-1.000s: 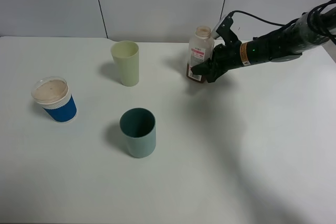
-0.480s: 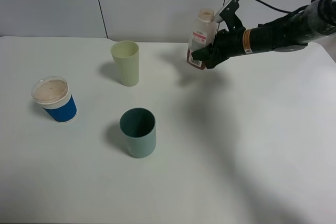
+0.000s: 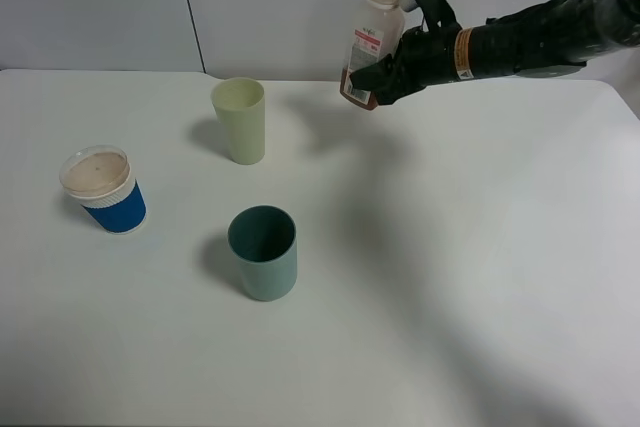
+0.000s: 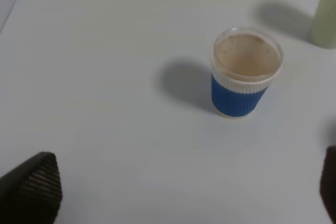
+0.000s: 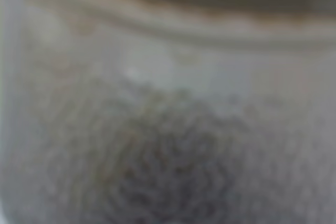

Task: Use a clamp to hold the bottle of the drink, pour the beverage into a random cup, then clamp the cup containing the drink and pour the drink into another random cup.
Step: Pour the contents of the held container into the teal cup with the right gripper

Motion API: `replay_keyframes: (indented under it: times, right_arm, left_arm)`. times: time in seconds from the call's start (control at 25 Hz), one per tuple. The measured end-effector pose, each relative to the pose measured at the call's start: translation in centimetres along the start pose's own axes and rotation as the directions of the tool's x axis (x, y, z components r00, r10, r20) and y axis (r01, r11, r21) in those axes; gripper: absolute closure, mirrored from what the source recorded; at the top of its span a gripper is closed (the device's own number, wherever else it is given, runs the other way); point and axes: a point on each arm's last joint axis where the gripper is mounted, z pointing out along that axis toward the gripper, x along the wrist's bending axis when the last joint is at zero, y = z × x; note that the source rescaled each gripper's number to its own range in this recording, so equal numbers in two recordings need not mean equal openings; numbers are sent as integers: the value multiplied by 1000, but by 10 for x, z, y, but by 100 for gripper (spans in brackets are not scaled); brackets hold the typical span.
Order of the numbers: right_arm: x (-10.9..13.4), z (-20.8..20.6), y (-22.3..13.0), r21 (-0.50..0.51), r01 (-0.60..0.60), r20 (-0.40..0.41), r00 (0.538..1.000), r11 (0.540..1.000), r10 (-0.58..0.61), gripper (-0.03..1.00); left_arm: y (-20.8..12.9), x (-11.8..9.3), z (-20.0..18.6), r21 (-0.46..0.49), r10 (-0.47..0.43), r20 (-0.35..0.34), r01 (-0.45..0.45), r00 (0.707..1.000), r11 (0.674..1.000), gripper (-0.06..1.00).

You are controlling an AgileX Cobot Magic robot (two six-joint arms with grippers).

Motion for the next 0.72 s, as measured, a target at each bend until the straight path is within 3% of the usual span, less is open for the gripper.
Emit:
replay_keyframes:
  times: [0.48,0.72]
  right_arm:
    - [19,17,11,-14,-31,0,1000,999,31,95]
    - [37,18,34,-34,-24,4,1000,999,24,95]
  left_arm:
    - [0,0,0,0,1,0,-1,1000,1000,-6]
    - [0,0,0,0,1,0,-1,1000,1000,-6]
